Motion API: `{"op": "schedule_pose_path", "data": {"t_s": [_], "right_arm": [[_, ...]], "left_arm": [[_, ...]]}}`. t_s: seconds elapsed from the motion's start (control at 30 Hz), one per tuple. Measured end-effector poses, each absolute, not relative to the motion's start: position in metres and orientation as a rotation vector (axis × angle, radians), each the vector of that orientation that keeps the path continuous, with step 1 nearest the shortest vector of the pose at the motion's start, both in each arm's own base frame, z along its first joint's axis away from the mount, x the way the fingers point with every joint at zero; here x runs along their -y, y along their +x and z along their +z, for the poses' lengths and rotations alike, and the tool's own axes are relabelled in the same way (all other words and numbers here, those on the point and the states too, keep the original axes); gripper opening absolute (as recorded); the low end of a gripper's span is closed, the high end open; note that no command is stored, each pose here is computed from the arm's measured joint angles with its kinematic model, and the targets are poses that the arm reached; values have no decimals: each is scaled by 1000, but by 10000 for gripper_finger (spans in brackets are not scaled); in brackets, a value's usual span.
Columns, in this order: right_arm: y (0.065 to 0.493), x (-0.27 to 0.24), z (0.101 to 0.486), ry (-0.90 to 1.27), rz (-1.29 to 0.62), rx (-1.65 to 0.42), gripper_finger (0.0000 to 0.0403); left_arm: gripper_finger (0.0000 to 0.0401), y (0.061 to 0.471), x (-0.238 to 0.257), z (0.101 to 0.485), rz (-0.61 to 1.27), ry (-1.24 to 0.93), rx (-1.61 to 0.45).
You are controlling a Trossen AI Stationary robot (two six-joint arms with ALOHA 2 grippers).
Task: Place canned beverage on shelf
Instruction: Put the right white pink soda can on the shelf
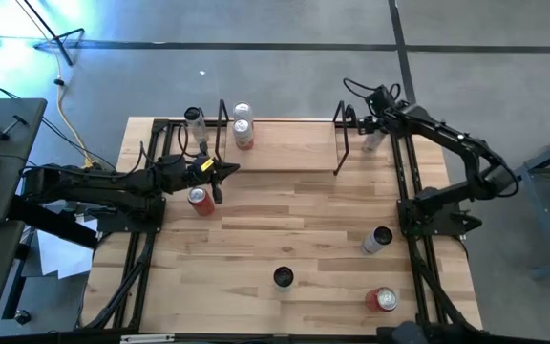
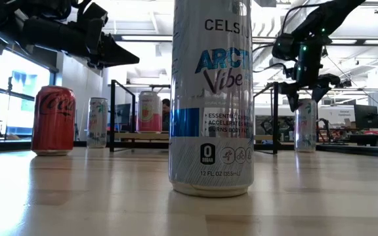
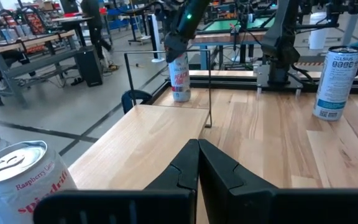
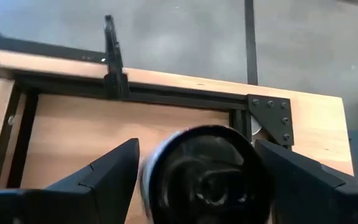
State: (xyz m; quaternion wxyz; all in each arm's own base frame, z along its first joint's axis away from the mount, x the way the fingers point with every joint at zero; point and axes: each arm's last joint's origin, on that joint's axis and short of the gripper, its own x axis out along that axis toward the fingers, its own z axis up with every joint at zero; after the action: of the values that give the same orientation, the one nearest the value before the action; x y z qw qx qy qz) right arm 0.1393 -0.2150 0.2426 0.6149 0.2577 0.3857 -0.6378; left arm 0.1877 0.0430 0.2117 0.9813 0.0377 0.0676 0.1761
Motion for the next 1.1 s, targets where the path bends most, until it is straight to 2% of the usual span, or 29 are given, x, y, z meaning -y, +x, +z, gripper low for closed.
{"op": "schedule_pose_path", "data": {"t_s": [0.1,0.27,0.6,0.83,1.1], "right_arm": [[140,217,241,601,-1480,-884,291],[139,214,243,601,-1457,-889,247],[134,202,261,589,-1399,-902,247],[141,171,325,468,-1370,-944,247],[163,122,425,328,-1171,-703,247]], "left_arm": [[0,188,-43,212,354,75,-136],[0,188,-43,212,354,75,-136],[0,188,-43,212,351,67,-135],[0,188,-43,212,351,68,-135],[0,188,-43,212,351,68,-135]]}}
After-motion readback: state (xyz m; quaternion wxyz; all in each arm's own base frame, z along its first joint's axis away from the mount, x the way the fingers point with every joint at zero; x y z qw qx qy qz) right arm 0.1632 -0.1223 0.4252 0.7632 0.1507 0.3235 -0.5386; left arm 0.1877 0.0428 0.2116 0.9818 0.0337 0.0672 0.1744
